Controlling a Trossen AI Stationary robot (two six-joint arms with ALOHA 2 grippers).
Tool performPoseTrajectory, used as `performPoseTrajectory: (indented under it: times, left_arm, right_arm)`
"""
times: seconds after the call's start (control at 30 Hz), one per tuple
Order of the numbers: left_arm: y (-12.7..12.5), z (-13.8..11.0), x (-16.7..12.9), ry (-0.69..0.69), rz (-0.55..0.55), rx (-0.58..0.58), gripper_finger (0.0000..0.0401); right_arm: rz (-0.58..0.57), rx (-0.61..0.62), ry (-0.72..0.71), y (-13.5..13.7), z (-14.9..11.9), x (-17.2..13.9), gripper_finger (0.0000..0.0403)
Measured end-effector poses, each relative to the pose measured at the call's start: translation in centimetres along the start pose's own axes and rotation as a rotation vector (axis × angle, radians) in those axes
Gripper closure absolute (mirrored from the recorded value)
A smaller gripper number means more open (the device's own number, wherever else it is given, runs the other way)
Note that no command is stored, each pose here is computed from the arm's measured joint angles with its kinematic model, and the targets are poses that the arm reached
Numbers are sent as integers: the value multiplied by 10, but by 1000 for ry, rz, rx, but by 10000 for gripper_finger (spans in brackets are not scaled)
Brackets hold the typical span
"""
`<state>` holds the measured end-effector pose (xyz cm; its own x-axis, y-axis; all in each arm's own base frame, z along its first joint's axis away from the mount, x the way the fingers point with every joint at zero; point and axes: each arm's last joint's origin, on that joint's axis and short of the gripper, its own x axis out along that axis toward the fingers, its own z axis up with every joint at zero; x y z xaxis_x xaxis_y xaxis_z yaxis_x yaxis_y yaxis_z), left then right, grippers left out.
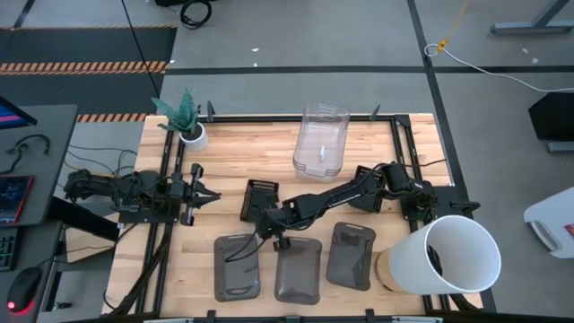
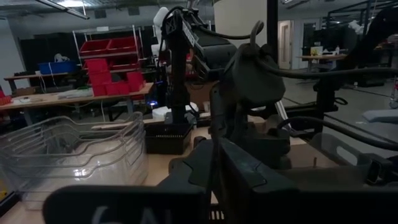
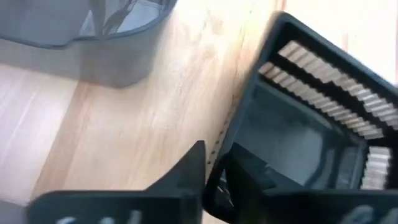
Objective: Stack baskets by color
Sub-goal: Stack the left black bin on top of the right black bin
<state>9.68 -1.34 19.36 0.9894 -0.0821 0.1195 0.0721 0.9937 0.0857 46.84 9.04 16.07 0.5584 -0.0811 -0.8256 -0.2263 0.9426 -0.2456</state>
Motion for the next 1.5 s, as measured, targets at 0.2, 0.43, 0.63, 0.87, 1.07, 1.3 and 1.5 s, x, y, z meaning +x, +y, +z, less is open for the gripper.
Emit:
performPoseTrajectory:
  times: [0.2, 0.43, 0.63, 0.87, 1.07, 1.3, 1.5]
  left_arm:
    - [0, 0, 0, 0, 0, 0, 372]
    - [0, 0, 0, 0, 0, 0, 372]
    - [0, 0, 0, 0, 0, 0, 365]
    - [0, 0, 0, 0, 0, 0, 371]
    - [0, 0, 0, -1, 0, 0, 370]
    - [0, 0, 0, 0, 0, 0, 367]
    - [0, 0, 0, 0, 0, 0, 375]
  right_arm:
    - [0, -31, 3, 0, 2, -9, 391]
    - [-53, -31, -46, -8, 14, -55, 391]
    - [-177, -18, -65, -8, 19, -115, 391]
    - [-267, 12, -93, 4, 15, -184, 391]
    - [-309, 110, -35, 19, -5, -228, 391]
    - [-410, 203, 37, 42, -31, -261, 391]
    - [-458, 273, 104, 62, -51, -270, 391]
